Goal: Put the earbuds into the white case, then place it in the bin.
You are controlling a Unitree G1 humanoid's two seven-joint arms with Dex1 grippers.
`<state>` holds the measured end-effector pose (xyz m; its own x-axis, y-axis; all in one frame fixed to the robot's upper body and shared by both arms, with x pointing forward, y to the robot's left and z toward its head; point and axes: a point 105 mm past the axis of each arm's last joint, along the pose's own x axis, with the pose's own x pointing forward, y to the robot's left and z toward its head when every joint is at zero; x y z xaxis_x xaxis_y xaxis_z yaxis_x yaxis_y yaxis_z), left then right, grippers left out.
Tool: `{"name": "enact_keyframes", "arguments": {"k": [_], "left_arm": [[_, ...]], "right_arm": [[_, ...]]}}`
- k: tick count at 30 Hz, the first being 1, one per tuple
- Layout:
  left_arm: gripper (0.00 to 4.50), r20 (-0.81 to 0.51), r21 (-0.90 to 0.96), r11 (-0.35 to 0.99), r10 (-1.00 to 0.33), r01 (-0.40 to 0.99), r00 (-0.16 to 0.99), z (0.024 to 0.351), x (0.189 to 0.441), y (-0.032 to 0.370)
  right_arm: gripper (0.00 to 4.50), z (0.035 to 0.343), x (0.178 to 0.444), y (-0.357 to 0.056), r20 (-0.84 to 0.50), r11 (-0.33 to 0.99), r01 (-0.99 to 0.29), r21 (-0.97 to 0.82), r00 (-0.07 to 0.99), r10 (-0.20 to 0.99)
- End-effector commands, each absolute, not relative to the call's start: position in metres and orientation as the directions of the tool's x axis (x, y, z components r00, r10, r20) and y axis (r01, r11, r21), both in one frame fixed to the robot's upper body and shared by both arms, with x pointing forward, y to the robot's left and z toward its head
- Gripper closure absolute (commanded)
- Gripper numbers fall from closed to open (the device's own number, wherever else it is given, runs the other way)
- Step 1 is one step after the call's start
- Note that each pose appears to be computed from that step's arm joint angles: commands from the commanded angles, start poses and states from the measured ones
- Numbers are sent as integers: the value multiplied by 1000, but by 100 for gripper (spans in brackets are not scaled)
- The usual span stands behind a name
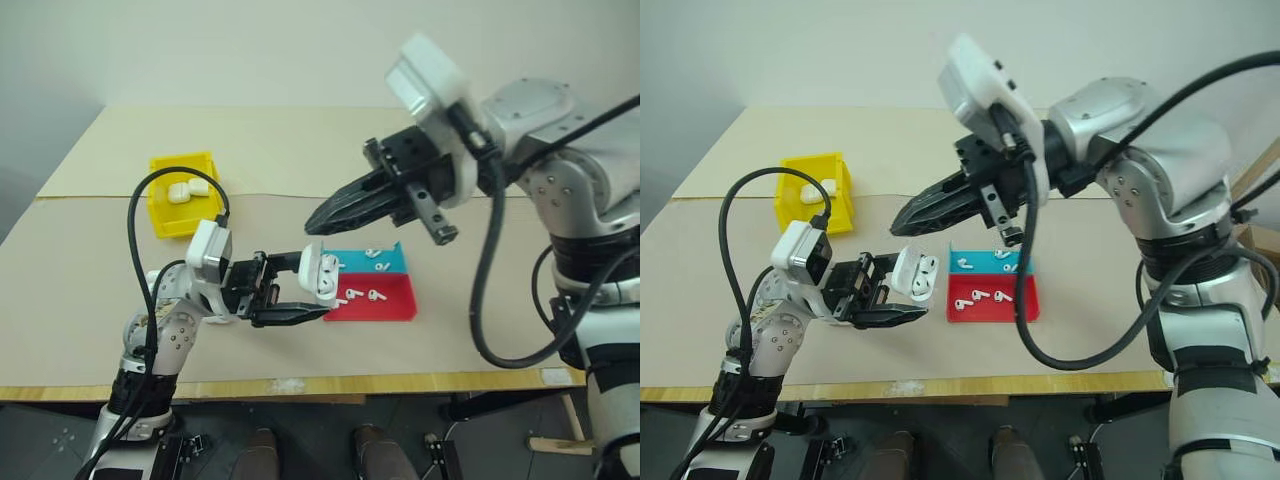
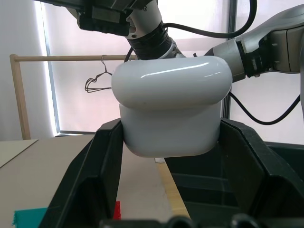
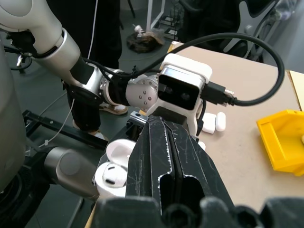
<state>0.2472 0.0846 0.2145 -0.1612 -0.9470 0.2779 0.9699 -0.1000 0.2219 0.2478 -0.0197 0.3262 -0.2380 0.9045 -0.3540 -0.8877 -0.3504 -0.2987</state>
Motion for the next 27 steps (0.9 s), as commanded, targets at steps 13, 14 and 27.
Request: {"name": "enact_keyframes", "arguments": {"k": [13,14,27], "left_arm": [[173,257,271,-112,-949,956,-184,220,245,82],[173,258,272,-112,-948,956,-185,220,245,82],[173,274,279,-104,-944,955,-182,221,244,83]], "right_arm": [[448,318,250,-7,-447,-413,-861,-296,-257,857],[448,317,250,-7,-452,-416,-860,-296,-257,854],[448,306,254,-23,-512,-448,-837,-313,-248,822]]}}
